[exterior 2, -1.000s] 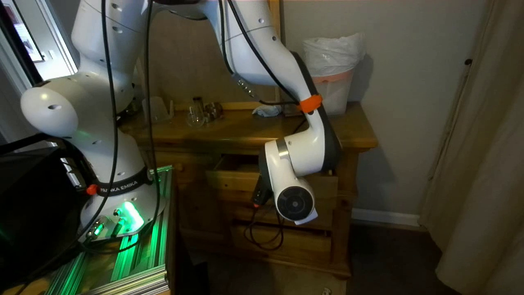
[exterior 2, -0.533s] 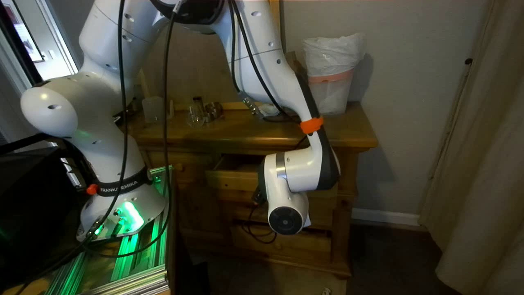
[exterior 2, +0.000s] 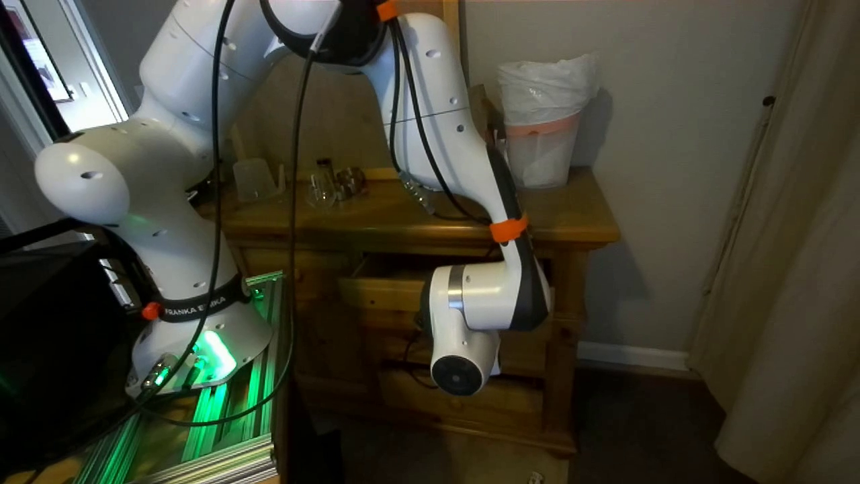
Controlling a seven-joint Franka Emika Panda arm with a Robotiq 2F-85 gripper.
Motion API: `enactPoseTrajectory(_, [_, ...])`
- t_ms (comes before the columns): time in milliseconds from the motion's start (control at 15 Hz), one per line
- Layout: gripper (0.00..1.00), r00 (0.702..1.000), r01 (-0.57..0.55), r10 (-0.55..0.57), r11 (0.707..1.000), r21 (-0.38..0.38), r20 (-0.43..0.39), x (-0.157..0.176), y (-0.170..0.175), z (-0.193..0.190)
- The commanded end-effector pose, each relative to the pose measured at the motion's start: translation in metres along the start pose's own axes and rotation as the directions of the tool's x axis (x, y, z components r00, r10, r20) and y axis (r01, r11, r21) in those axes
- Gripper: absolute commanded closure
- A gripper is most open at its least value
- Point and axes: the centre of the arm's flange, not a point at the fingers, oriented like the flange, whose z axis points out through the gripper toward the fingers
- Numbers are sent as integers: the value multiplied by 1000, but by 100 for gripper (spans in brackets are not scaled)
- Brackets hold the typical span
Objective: Put the hanger in the open drawer and close the drawer
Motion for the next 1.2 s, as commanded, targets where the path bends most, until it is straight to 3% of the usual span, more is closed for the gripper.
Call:
enactPoseTrajectory(0, [100,998,-58,56,997,54,42,-3,3,30])
enactPoseTrajectory(600, [100,979,-142,123,983,112,165,-31,10,83])
enactPoseTrajectory(1133, [100,959,-182,145,974,135,244,-42,9,100])
